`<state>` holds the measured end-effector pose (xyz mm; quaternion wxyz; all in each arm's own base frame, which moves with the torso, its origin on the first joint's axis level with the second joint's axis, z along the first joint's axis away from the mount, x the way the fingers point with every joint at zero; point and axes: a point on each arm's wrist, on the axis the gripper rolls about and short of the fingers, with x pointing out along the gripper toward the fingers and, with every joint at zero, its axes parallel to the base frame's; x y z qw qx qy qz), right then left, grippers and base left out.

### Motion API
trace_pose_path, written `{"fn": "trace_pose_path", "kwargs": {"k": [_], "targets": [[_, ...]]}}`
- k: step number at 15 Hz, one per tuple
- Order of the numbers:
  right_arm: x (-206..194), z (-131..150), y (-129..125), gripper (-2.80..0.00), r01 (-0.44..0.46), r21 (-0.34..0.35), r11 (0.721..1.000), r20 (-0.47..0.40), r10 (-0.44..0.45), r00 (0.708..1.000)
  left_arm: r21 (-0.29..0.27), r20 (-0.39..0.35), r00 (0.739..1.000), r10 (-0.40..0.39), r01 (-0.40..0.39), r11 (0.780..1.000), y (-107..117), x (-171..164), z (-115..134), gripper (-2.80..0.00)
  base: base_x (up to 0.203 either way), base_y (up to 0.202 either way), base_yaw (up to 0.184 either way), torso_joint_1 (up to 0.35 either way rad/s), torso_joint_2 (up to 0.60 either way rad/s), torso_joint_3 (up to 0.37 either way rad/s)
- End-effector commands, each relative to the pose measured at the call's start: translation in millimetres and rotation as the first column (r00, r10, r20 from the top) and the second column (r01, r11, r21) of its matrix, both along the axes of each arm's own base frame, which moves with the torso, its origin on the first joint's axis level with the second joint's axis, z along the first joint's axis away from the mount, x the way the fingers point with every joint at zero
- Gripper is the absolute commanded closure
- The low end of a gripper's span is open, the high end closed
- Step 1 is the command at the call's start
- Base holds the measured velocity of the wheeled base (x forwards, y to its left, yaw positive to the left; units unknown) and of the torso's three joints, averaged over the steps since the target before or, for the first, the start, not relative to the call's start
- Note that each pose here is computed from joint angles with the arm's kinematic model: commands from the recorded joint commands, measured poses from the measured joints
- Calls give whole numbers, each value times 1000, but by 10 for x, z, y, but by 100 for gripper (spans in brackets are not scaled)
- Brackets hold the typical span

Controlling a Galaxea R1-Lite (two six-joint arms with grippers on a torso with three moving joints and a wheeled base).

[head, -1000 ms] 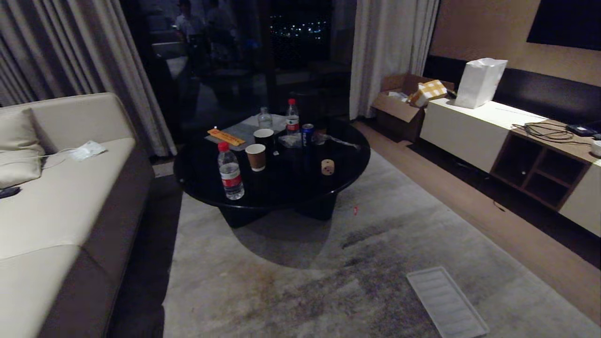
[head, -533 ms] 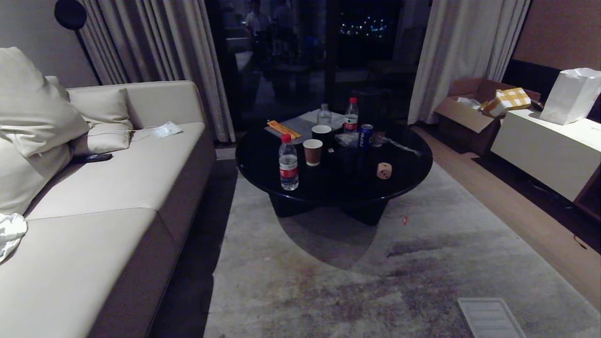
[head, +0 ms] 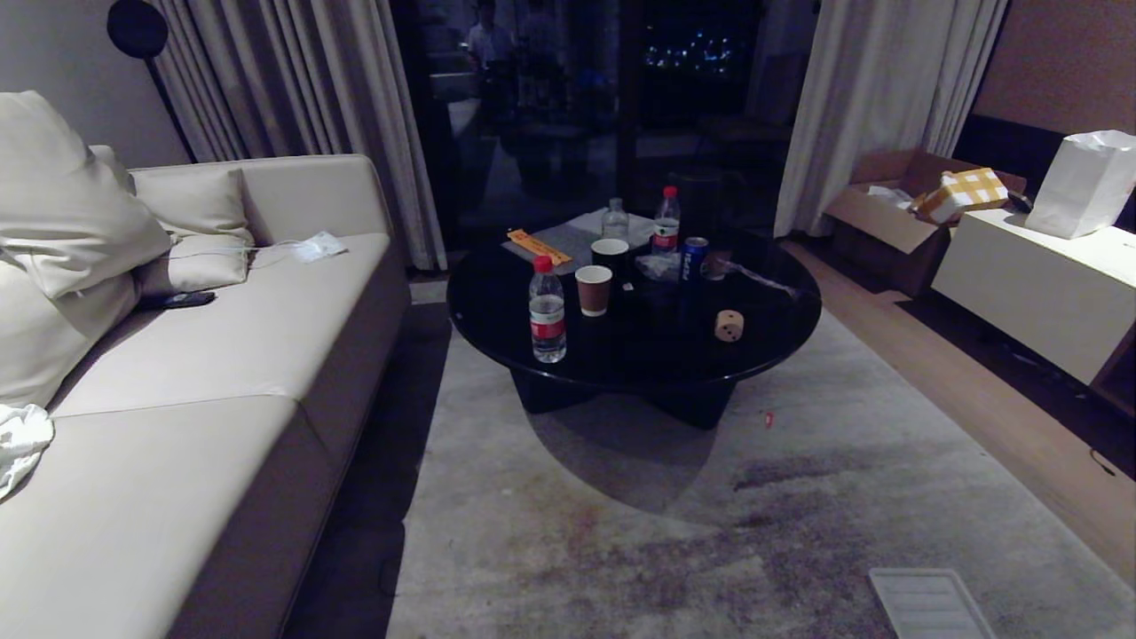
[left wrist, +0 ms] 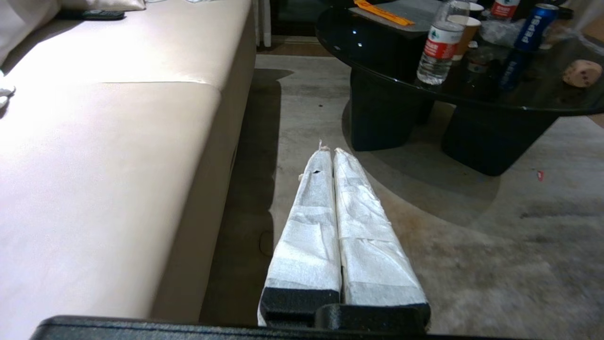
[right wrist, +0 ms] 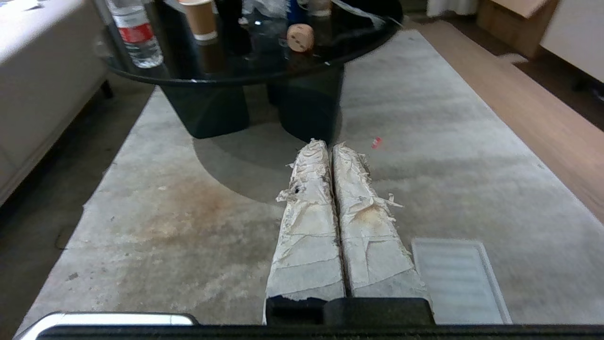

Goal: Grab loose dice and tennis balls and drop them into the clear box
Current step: Pick up toys out of the box

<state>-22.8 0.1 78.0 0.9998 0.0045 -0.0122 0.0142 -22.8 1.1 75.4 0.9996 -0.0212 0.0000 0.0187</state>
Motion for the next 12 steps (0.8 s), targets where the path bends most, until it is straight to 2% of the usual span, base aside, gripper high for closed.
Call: {"fn": "trace_pose_path", "kwargs": {"k": [1,12], "targets": [[8,-25,0,0,-1,0,1000,-11,1,1000,0,-3,1000,1,-1,1000,0,2,-4,0,154,0,2,7,7,-2],[8,-25,0,0,-1,1,1000,-11,1,1000,1,-2,1000,1,-1,1000,0,2,-3,0,184,0,-1,1,2,1]]}}
